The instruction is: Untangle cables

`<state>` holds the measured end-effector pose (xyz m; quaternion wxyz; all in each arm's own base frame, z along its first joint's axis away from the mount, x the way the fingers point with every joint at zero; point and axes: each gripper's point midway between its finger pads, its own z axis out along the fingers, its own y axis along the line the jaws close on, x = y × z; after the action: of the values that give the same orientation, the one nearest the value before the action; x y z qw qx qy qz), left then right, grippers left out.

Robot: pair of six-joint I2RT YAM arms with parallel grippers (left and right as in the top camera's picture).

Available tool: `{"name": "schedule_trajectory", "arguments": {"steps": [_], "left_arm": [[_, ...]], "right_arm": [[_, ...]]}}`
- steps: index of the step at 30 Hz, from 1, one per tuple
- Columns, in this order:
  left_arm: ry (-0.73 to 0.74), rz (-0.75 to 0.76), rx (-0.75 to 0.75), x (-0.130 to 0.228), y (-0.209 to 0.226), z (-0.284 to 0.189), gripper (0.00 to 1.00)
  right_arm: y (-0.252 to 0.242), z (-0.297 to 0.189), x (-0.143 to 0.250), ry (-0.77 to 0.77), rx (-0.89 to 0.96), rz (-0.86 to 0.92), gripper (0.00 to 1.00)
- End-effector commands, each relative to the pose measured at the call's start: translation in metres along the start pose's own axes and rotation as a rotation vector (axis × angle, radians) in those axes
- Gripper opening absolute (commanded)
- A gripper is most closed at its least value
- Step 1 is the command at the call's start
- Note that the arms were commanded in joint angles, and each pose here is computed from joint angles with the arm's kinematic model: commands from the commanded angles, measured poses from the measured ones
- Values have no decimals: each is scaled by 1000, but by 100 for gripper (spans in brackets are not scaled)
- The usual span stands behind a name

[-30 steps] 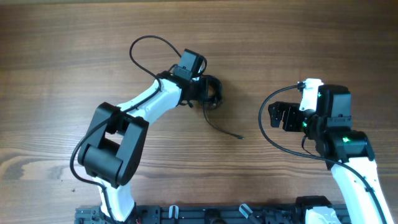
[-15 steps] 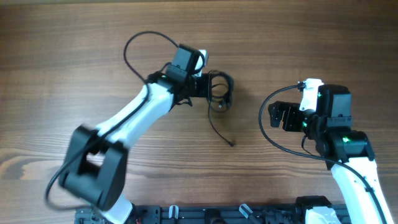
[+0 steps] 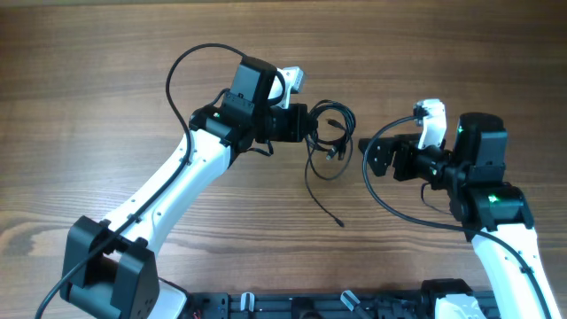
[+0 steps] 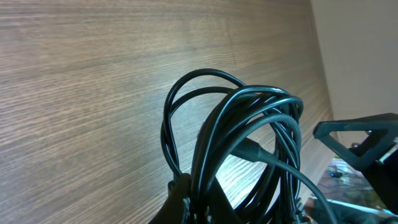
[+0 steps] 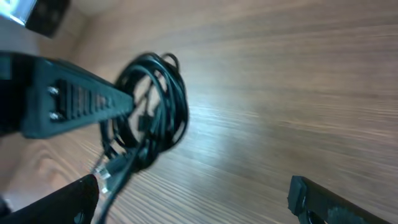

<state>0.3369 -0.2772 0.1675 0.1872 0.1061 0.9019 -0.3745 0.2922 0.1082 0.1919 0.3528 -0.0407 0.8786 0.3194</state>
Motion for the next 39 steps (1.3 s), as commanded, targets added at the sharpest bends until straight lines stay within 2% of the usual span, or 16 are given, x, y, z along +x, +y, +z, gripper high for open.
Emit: {"name": "schedule_trajectory", "arguments": {"steps": [1,3,5,10,13,17,21,22,26,27,29,32,33,34,35,39], "left_arm": [[27,-8,74,5,-16,-2,4],[28,-7,74,5,-16,-2,4],[31,-4,77,6,-18,-1,4],[50,13,88,13,-27,3,4],[58,22,93,16,-31,5,4],[65,29,97,19,-34,7,4],[58,29,81,18,-31,7,4],[47,27,51,17,-26,8,4],[-15,-4,-240,12,28,4,4],[-16,-8,-273,13,34,3,4],[-9,-13,-285,15,36,2,4],[-6,-14,-280,16,35,2,4],[-6,-14,-280,16,35,2,4],[-6,-14,-280,16,35,2,4],[-5,-14,-281,16,35,2,4],[3,-17,-285,18,36,2,4]], "right_arm": [[12,0,-9,-8,-62,57,99],[12,3,-6,9,-72,91,98],[13,8,-2,39,-98,131,92],[-6,32,4,96,-79,260,70],[-4,43,2,111,-134,277,56],[9,47,-3,118,-238,262,49],[9,47,-2,119,-236,261,10],[7,47,-2,120,-225,264,7],[-18,50,9,132,-78,306,6],[-27,50,14,140,-23,322,7],[-43,49,24,159,77,349,9],[-70,43,38,174,246,438,4],[-74,41,40,174,275,460,8],[-75,41,41,175,283,464,23],[-75,41,41,175,286,464,29],[-79,40,41,169,308,462,28]]}}
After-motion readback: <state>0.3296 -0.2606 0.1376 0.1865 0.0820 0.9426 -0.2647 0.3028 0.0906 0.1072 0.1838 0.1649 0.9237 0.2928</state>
